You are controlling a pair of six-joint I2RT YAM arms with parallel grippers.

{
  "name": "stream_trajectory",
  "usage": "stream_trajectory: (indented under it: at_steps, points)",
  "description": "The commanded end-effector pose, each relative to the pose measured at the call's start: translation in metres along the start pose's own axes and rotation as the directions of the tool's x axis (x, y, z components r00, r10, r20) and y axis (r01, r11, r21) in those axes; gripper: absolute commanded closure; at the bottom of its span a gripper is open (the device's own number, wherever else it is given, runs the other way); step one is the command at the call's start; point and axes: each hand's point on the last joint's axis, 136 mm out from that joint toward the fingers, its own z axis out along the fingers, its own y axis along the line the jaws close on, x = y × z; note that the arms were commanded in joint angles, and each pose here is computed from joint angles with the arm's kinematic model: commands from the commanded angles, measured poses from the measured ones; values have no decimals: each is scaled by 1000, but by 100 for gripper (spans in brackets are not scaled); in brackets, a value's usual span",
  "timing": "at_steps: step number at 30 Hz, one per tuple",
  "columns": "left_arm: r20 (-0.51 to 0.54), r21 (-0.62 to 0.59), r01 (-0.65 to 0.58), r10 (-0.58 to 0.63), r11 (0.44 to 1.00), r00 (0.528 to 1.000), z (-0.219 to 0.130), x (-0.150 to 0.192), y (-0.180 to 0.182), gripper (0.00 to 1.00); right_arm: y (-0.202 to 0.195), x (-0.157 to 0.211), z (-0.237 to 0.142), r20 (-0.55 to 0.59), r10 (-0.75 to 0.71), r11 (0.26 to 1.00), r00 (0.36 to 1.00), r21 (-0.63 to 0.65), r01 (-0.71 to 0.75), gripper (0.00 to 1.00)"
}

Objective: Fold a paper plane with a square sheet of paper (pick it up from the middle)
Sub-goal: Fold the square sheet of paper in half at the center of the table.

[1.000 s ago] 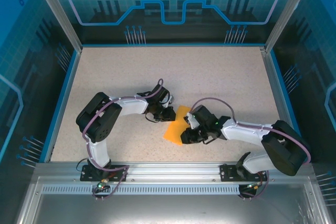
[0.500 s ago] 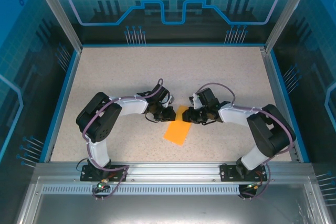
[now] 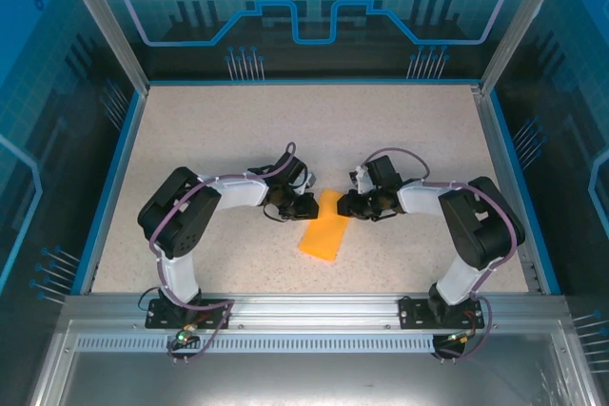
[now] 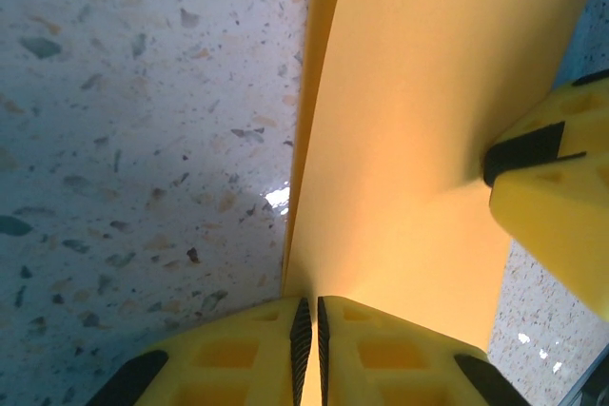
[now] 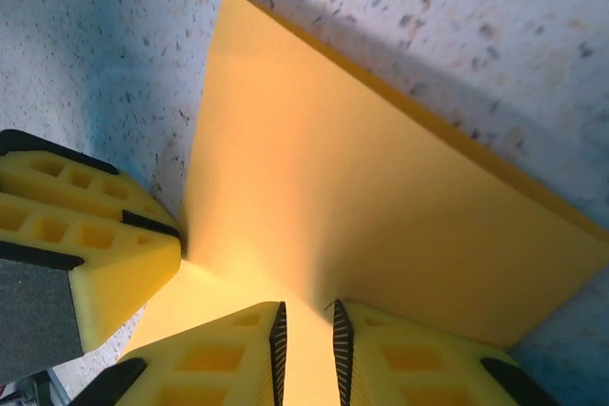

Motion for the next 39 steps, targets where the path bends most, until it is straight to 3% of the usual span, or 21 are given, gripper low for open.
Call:
stream_trajectory:
  at_steps: [1, 14, 25, 32, 39]
  points:
    - [-8, -123, 32, -33, 992, 999, 0, 7, 33, 84, -13, -16, -4, 35, 1, 1000, 999, 22, -2, 76]
    - [28, -63, 25, -23, 998, 999, -14, -8, 10, 82, -21, -41, -5, 61, 16, 1000, 998, 16, -17, 75]
    - [104, -46, -8, 13, 999, 995, -58, -25, -21, 68, -12, -40, -1, 23, -19, 999, 1000, -37, 20, 77]
    - [54, -104, 188, -183, 977, 982, -72, 19, -5, 45, -5, -35, -4, 0, -44, 997, 999, -62, 43, 77]
    - [43, -8, 376, -375, 927, 926, -58, 61, -22, 41, -5, -31, -3, -8, -42, 997, 999, -59, 42, 77]
